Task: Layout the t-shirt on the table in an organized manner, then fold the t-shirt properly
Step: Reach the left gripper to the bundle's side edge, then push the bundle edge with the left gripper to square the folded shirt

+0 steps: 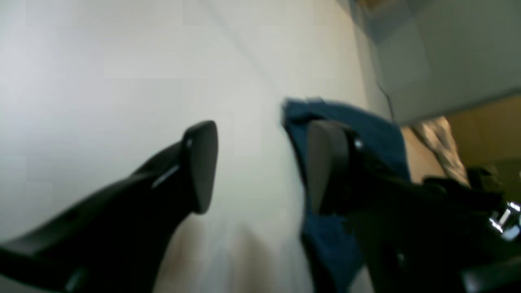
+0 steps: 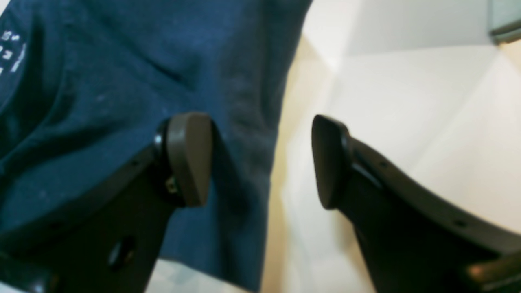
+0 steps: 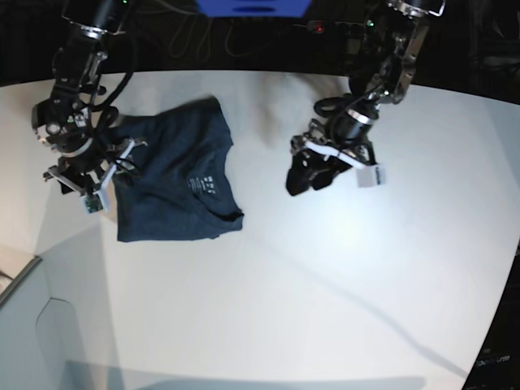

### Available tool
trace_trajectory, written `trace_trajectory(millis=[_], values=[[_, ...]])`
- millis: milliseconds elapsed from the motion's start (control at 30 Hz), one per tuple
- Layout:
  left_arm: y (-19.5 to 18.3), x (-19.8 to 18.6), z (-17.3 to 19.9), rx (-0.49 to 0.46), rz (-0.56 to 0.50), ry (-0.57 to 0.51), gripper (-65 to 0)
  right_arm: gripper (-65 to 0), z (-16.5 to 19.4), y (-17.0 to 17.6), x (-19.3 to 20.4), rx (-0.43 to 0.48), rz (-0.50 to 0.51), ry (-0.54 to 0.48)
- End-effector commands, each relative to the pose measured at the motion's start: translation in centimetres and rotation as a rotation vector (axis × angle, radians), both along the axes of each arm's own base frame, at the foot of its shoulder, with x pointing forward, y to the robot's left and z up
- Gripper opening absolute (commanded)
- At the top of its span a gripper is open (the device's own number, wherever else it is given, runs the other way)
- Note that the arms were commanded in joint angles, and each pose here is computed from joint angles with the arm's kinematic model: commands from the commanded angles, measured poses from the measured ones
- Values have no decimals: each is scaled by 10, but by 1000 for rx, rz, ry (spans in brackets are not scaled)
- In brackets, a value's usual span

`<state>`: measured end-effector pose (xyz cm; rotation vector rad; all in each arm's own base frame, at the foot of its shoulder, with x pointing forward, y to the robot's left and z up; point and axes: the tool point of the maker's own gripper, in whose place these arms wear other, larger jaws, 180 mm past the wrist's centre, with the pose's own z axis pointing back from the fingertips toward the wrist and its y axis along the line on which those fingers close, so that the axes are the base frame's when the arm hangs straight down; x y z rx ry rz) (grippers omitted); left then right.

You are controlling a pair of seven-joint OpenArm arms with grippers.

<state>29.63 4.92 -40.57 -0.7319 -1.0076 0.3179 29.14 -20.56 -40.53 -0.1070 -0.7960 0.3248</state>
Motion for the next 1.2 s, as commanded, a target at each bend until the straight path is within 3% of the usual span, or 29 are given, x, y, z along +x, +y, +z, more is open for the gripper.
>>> trace_trajectory(millis=[0, 267, 467, 533, 867, 967, 1167], values=[[-7, 13, 13, -26, -1, -37, -307, -248, 16, 0, 8, -2, 18, -56], [-77, 23, -6, -76, -177, 101, -305, -246, 22, -6, -1, -27, 8, -64], [-120, 17, -15, -37, -328, 120, -138, -246, 23, -18, -7, -37, -26, -62], [-127, 17, -22, -22, -351, 139, -108, -246, 23, -26, -10, -41, -47, -61], [-168, 22, -40, -35, -394, 218, -106, -251, 23, -51, -20, -55, -122, -56], [-181, 26, -39, -20, -415, 219, -182, -251, 21, -55, -26, -40, -162, -54], [-178, 28, -60, 154, -476, 213, -489, -251, 23, -65, -42, -30, -241, -58]])
